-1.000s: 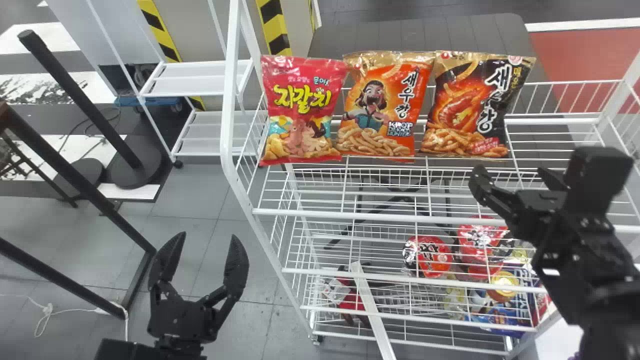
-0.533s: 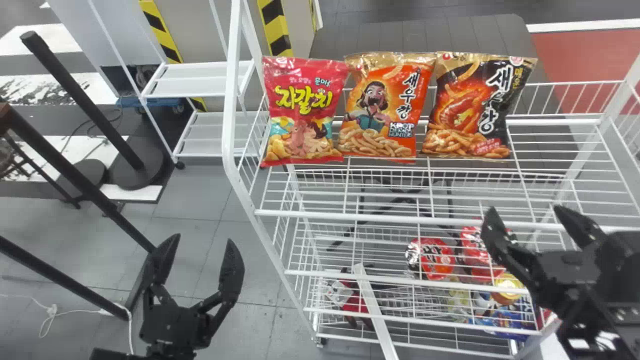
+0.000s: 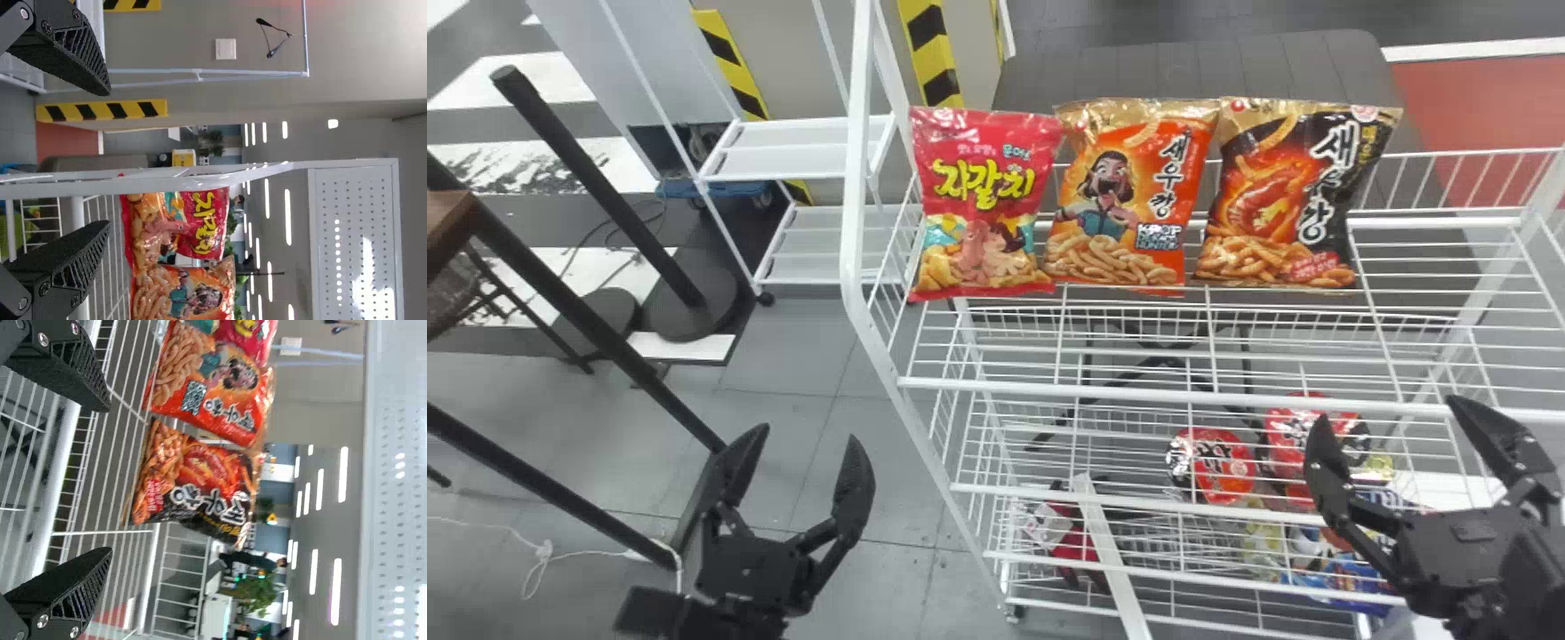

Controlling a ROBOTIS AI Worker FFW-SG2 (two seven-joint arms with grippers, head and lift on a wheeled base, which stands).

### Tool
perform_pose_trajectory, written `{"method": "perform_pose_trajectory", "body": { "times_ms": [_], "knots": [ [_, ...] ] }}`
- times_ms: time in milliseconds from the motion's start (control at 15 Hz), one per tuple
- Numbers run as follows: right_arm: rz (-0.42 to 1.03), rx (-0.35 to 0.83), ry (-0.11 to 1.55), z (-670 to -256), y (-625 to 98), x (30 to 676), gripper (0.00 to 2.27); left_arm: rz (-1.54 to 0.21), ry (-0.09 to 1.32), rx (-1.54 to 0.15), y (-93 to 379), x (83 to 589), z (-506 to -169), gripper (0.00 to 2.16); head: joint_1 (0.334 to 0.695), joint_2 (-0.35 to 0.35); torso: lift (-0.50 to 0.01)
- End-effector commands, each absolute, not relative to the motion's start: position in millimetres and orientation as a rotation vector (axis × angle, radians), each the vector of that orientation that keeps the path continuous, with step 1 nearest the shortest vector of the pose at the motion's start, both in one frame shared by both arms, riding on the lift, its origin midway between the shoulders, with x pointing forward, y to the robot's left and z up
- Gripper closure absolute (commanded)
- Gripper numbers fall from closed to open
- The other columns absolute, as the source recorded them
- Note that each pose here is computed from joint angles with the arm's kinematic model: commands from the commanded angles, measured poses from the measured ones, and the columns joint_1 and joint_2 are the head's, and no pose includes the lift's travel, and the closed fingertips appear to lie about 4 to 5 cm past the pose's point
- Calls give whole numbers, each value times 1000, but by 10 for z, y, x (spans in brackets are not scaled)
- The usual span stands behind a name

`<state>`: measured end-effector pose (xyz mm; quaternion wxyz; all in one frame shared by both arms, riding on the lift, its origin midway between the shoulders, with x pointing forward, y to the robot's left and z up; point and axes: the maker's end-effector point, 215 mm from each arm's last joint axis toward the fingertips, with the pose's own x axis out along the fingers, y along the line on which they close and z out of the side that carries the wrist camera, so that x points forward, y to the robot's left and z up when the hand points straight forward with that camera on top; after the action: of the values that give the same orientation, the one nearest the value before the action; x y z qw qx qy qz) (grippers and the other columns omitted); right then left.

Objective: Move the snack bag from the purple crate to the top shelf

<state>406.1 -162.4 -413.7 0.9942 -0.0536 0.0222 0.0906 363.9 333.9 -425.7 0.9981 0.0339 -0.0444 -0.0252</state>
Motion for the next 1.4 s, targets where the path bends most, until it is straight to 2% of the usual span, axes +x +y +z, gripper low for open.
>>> {"method": "perform_pose_trajectory", "body": {
  "times_ms": [0,733,1333],
  "knots": [
    [201,-109,33,-4129,-1501,4030,56,-53,-89,72,3334,3651,-4251,134,695,246,0],
    [229,-98,58,-4210,-1309,3974,60,-58,-79,92,3424,3702,-4256,134,695,302,0],
    [223,-92,76,-4210,-1287,3924,63,-66,-71,92,3465,3700,-4257,134,695,315,0]
  ]
}}
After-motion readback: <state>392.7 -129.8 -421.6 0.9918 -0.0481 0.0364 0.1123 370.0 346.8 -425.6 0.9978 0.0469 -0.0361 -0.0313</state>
